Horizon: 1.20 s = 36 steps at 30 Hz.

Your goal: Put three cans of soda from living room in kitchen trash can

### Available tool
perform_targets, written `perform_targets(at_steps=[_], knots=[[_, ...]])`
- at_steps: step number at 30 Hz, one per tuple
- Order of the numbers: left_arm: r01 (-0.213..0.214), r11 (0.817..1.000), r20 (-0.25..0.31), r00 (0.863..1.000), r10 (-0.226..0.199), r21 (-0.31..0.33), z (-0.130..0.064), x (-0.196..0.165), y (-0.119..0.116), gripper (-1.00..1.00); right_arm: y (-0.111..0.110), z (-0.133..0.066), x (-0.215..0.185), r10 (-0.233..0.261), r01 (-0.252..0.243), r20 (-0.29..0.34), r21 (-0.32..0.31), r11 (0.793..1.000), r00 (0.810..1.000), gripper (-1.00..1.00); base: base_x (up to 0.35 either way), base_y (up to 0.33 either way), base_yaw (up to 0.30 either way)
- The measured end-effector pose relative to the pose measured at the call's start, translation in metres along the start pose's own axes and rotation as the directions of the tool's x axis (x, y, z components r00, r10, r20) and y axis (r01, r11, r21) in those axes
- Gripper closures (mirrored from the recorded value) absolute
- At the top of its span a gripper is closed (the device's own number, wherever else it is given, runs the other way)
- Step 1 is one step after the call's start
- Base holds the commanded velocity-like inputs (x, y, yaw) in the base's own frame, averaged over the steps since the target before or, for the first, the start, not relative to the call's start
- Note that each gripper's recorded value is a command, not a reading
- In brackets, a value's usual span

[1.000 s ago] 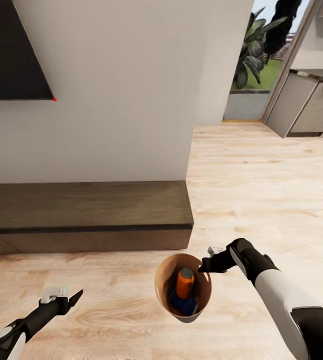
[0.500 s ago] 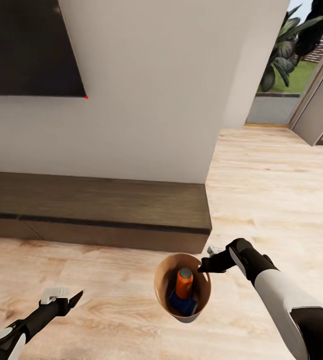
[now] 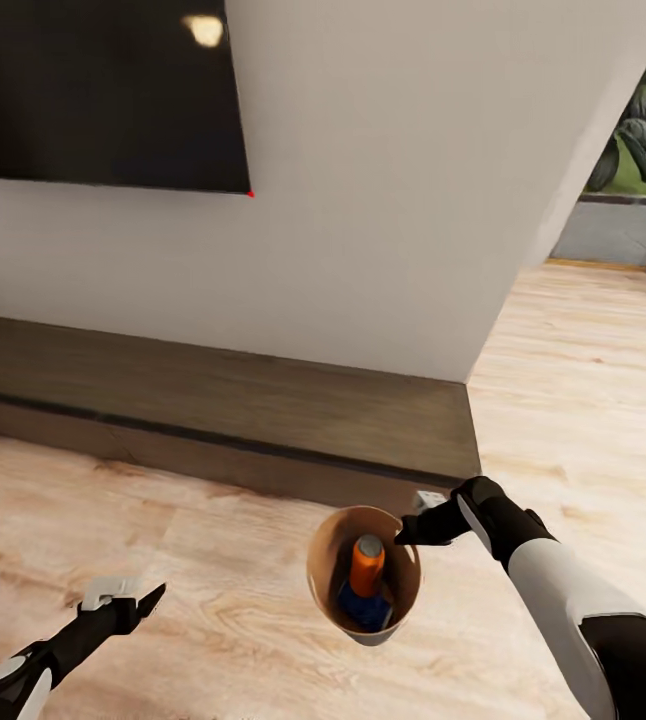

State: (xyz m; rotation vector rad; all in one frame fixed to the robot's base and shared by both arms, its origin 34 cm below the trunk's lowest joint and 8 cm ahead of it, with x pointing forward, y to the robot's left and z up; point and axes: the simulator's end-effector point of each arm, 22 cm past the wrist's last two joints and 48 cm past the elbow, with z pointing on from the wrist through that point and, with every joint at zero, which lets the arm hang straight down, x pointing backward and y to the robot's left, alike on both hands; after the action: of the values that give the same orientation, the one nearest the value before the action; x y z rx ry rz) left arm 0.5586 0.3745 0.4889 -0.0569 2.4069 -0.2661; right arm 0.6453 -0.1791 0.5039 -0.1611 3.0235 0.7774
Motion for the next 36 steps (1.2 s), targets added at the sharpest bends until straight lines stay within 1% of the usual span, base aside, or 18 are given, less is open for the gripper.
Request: perform_targets(at_steps=[5,9,36], knots=[[0.001,1.000,-0.001,1.000,-0.001,0.000,0.0002,-0.0002,0.0000,-1.00,-0.0028,0.0002,0.0005,-0.009,0.009,-0.002,0.013,1.000,1.000,1.00,0.006,0.280,0.250],[0.001,1.000,-0.001,1.000,-0.001,0.000,0.0002,-0.0003,-0.0001,-1.00,-0.0013,0.0001,0.0000,-0.003,0.003,0.000,0.007,1.000,1.000,1.00,-0.029,0.283,0.250],[0.001,1.000,-0.001,1.000,-0.001,0.000,0.0001,0.0001,0.0000,-1.00,0.0004,0.0019,0.0010,-0.007,0.008,-0.005,0.009,1.000,1.000,1.00,-0.089,0.284,0.250]])
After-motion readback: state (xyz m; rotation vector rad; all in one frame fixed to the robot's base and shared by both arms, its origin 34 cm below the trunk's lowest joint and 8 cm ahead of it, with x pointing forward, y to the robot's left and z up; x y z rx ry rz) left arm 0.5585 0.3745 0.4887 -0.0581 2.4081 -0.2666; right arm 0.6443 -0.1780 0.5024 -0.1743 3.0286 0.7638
